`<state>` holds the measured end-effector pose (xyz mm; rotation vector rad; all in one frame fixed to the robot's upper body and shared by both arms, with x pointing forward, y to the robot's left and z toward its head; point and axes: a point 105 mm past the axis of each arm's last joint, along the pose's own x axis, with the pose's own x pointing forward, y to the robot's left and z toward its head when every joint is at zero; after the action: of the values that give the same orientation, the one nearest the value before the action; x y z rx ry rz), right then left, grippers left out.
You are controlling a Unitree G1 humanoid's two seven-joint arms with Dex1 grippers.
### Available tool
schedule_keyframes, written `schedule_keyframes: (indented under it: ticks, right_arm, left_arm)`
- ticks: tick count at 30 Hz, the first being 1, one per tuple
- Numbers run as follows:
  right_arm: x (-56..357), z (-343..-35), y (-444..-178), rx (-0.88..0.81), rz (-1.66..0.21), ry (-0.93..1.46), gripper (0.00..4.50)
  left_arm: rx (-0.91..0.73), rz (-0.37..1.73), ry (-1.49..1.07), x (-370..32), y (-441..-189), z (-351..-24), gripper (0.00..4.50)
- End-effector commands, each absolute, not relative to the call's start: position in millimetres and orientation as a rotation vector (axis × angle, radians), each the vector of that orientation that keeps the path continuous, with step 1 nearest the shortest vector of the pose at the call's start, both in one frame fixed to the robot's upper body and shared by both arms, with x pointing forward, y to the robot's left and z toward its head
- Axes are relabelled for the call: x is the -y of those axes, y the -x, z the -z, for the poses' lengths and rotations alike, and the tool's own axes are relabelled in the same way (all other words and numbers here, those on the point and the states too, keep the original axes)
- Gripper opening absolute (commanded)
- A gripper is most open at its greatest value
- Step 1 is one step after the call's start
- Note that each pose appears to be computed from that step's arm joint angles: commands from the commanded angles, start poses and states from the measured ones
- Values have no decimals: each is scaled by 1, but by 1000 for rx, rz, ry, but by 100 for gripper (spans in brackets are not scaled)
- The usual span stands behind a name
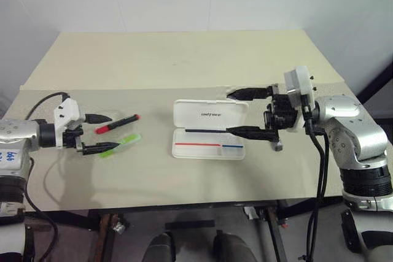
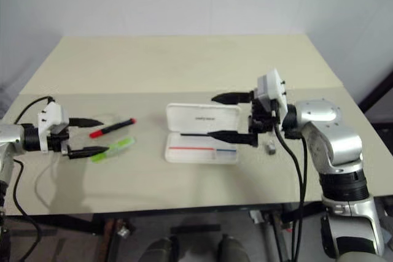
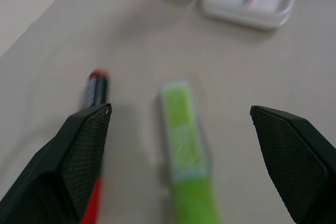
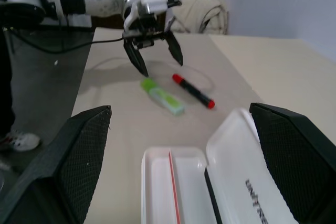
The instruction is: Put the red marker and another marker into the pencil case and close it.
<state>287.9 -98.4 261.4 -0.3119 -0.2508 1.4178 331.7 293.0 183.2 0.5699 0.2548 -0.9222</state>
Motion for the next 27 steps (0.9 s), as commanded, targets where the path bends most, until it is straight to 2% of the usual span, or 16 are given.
schedule_keyframes:
  ticks: [1, 10, 23, 26, 27]
  right_arm:
    - [96, -269, -281, 307, -1386, 315, 448]
    - [97, -266, -280, 323, -1307, 324, 448]
    - [103, -270, -277, 334, -1232, 336, 448]
    - [104, -271, -276, 333, -1218, 336, 450]
    - [105, -271, -276, 332, -1215, 336, 450]
  left_arm:
    - [-307, 822, -649, -310, -344, -187, 450]
    - [-371, 746, -576, -300, -381, -176, 450]
    - [-444, 661, -517, -294, -398, -152, 450]
    - [-457, 643, -500, -297, -397, -146, 394]
    - [-461, 636, -499, -298, -396, -145, 363]
